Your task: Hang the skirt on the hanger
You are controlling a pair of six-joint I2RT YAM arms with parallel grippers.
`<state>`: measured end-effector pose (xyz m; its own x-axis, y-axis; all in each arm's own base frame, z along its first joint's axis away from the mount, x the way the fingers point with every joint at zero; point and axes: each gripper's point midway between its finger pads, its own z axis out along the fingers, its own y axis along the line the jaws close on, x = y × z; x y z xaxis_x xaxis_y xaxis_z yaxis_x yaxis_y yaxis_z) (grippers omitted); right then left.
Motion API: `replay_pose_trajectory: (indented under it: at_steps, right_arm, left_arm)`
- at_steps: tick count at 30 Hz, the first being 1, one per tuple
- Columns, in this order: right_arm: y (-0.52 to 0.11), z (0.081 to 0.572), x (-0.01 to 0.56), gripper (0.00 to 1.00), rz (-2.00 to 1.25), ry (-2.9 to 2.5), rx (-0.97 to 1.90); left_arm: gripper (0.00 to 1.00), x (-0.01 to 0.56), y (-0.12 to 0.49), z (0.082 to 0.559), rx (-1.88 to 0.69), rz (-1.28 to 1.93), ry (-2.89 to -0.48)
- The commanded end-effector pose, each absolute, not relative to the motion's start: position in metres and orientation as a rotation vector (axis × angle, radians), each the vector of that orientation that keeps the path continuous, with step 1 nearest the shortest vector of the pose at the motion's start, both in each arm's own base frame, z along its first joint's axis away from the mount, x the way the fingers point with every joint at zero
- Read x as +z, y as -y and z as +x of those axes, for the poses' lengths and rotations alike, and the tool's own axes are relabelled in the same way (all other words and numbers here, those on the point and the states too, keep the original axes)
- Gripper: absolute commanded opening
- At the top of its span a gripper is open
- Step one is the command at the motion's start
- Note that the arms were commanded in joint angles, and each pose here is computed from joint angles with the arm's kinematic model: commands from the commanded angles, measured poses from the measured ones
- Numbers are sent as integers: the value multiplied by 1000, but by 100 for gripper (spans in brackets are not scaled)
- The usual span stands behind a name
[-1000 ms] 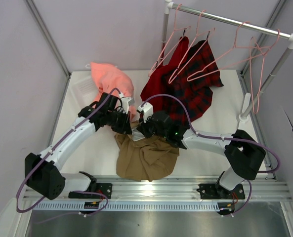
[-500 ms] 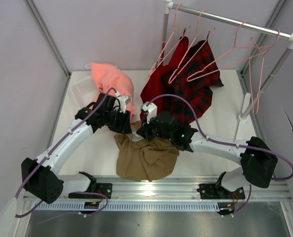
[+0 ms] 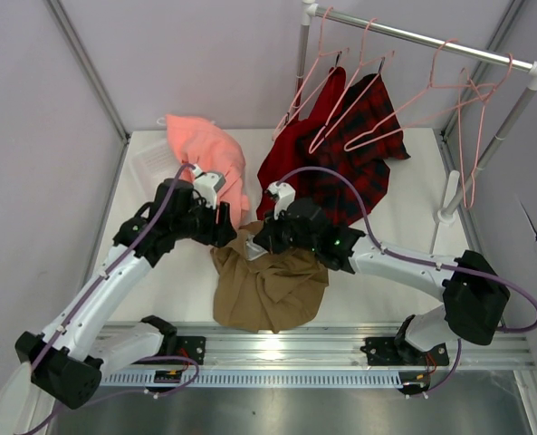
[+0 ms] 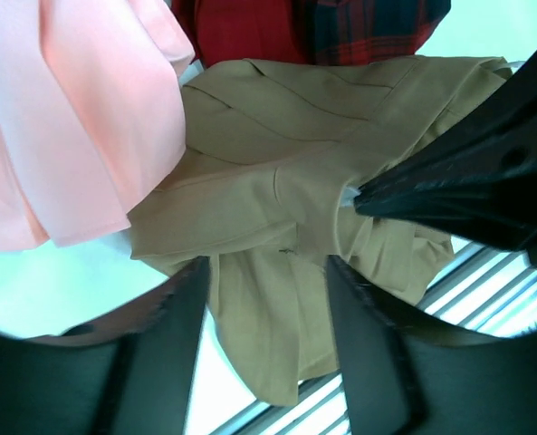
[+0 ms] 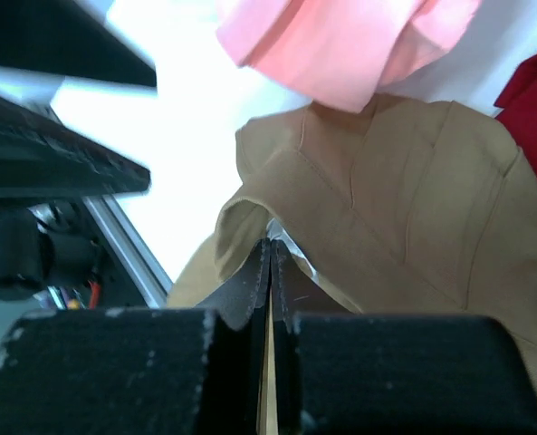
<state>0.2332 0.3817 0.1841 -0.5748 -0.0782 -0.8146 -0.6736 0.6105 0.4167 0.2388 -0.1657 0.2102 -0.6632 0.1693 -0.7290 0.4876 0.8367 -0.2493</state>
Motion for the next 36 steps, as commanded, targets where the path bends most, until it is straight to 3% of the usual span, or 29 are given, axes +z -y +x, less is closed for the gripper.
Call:
replay_pose_trajectory:
  at_steps: [1, 6, 13, 22, 32, 36]
  right_arm:
    - [-384, 243, 227, 0, -455, -2012, 1065]
    - [-383, 250, 244, 0, -344, -2040, 1137]
    - [-395, 244, 260, 0, -298, -2083, 1228]
    - [-398, 238, 264, 0, -225, -2100, 1222]
    - [-327, 252, 233, 0, -130, -2173, 855]
    - [-293, 258, 261, 5, -133, -2112, 724]
  left_arm:
    - [57, 215, 175, 239, -617, 478, -2190]
    - [54, 235, 189, 227, -729, 409, -2100]
    - [60, 265, 219, 200, -864, 427, -1934]
    - [64, 241, 230, 201, -841, 309, -1998]
    - [64, 194, 201, 200, -676, 201, -2123]
    - [76, 180, 194, 207, -587, 134, -2186]
